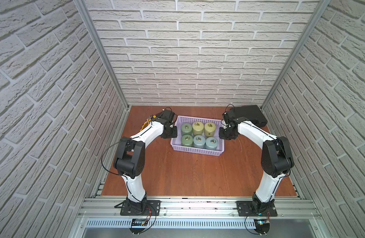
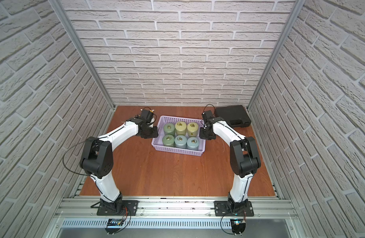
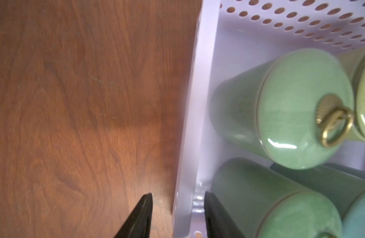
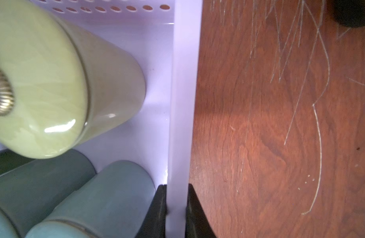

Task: Take the tea canister out of the basket
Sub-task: Move the basket to the center of the board.

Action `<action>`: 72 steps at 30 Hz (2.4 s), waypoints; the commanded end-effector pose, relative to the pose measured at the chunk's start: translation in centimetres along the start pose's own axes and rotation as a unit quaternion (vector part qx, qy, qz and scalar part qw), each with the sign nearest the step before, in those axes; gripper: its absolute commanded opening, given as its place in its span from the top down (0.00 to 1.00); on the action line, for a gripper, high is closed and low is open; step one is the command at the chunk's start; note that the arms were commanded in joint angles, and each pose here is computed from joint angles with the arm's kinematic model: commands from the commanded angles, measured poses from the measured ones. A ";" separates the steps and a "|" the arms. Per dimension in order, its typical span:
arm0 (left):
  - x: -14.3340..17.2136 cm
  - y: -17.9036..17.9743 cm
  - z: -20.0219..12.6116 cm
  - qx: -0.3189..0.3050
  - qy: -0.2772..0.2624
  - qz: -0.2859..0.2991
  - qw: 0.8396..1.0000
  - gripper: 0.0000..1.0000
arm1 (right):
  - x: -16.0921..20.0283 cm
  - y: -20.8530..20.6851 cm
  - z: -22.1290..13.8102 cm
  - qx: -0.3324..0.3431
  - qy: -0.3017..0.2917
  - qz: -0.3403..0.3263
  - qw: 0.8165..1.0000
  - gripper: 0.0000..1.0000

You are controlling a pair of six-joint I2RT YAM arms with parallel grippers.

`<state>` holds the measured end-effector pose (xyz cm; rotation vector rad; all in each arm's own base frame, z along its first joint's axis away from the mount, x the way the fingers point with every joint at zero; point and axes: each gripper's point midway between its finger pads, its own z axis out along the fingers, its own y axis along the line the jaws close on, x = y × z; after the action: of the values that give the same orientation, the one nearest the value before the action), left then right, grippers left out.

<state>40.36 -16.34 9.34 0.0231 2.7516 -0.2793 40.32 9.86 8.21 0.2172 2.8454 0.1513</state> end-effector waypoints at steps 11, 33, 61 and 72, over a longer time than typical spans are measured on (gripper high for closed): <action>0.9 -1.1 0.8 0.012 0.010 -0.005 1.000 0.85 | 0.8 -0.3 -1.8 -0.001 0.024 -0.041 0.999 0.98; 5.7 0.6 -0.9 -0.010 0.010 -0.039 0.999 1.00 | 2.2 -0.8 -1.5 0.001 0.046 -0.048 0.998 0.98; 7.3 1.3 -2.1 -0.025 0.002 -0.041 0.999 0.95 | 4.0 -1.6 -2.0 0.009 0.054 -0.032 0.998 0.96; 5.1 1.3 -4.6 -0.033 -0.038 -0.042 0.998 0.37 | 2.1 -1.2 -3.9 0.003 0.011 -0.035 0.999 0.45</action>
<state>33.30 -14.96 8.86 -0.1096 2.7490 -0.2342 37.02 8.99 9.20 0.1180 2.9166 0.1395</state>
